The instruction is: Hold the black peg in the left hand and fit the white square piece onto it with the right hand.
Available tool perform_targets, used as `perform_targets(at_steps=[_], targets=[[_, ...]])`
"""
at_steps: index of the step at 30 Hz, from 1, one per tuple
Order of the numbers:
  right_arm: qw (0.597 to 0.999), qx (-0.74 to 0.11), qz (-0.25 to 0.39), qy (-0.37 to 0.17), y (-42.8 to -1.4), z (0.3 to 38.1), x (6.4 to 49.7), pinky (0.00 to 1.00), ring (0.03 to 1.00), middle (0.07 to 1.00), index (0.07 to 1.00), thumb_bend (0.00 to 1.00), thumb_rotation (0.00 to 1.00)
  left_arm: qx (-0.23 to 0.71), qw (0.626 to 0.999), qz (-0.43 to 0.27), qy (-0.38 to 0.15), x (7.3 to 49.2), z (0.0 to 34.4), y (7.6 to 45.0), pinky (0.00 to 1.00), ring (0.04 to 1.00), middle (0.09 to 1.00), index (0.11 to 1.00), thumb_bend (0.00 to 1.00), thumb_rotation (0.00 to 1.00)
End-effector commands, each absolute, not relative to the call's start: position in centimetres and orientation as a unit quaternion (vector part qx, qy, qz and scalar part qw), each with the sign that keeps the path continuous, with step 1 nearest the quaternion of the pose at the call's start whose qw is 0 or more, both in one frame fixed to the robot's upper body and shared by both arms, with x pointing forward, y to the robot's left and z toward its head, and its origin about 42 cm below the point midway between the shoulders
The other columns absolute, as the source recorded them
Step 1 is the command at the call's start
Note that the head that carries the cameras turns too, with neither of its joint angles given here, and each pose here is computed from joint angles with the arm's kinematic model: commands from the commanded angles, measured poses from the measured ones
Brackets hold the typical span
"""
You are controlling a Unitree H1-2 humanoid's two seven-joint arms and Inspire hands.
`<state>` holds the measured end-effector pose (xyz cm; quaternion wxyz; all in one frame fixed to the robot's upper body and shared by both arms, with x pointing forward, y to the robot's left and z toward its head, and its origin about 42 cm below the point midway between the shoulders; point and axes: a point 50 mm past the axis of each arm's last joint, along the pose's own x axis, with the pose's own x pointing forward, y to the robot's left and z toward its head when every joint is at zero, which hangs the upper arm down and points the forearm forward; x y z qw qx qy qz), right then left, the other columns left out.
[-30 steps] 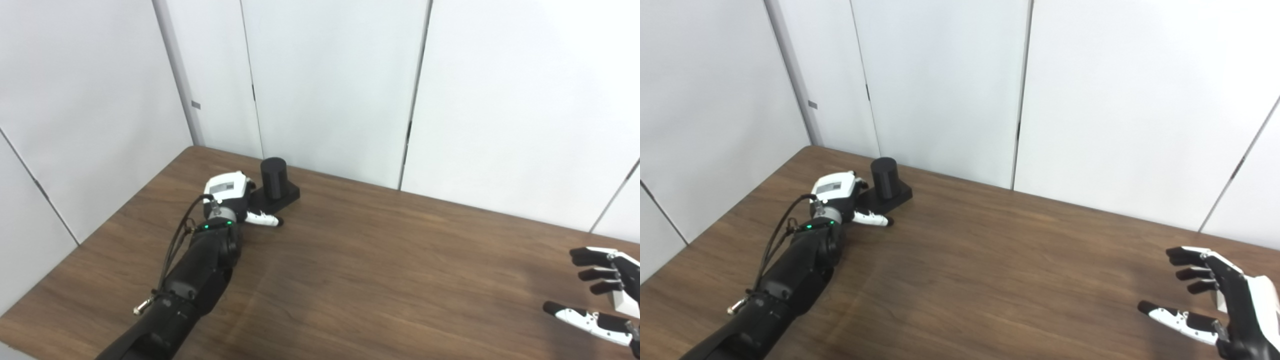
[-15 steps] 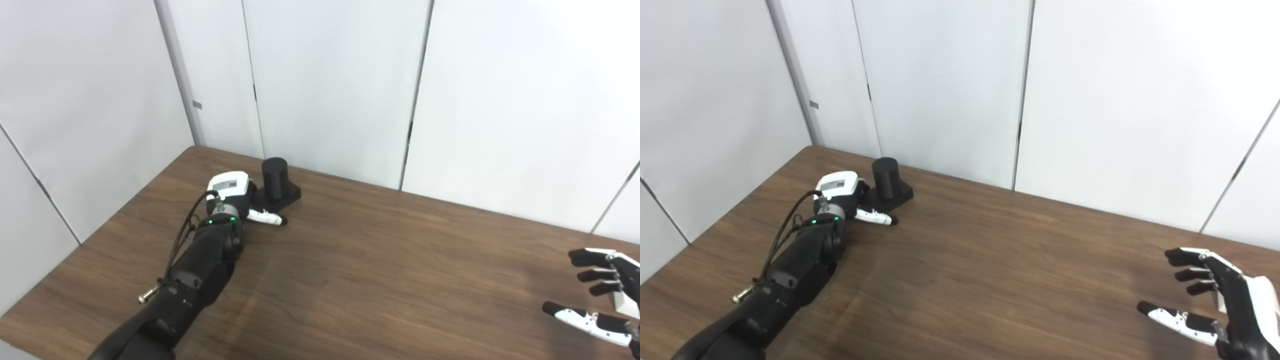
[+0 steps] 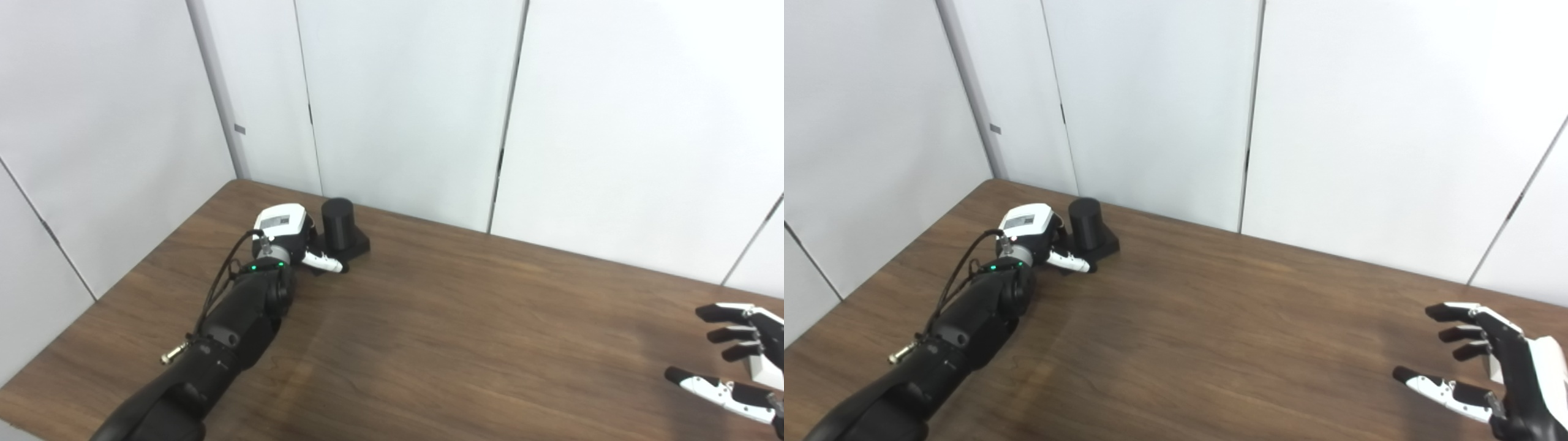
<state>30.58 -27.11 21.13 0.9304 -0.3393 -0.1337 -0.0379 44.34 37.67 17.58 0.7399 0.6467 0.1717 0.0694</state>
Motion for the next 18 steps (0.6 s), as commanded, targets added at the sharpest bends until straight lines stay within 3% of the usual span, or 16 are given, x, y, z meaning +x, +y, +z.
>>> perform_targets(at_steps=[1, 3, 7, 18], targets=[[0.923, -0.34, -0.04, -0.175, -27.0, 22.9, 30.8, 0.49, 0.598, 0.678, 0.604, 0.65, 0.0, 0.655, 0.733, 0.068, 0.169, 45.0, 19.2, 38.2, 0.69, 0.797, 0.726, 0.488, 0.52, 0.07], [0.923, -0.341, -0.041, -0.175, -27.0, 22.8, 30.9, 0.49, 0.601, 0.681, 0.6, 0.65, 0.0, 0.656, 0.732, 0.058, 0.174, 45.1, 19.3, 38.0, 0.67, 0.779, 0.721, 0.487, 0.52, 0.06], [0.921, -0.345, -0.042, -0.175, -27.0, 22.7, 31.1, 0.49, 0.6, 0.678, 0.598, 0.65, 0.0, 0.662, 0.73, 0.041, 0.167, 45.0, 19.3, 37.7, 0.71, 0.814, 0.75, 0.487, 0.52, 0.06], [0.922, -0.346, -0.041, -0.172, -26.9, 22.8, 31.2, 0.52, 0.619, 0.683, 0.604, 0.65, 0.0, 0.657, 0.748, -0.058, 0.074, 42.8, 17.4, 35.7, 0.71, 0.832, 0.808, 0.485, 0.52, 0.06]])
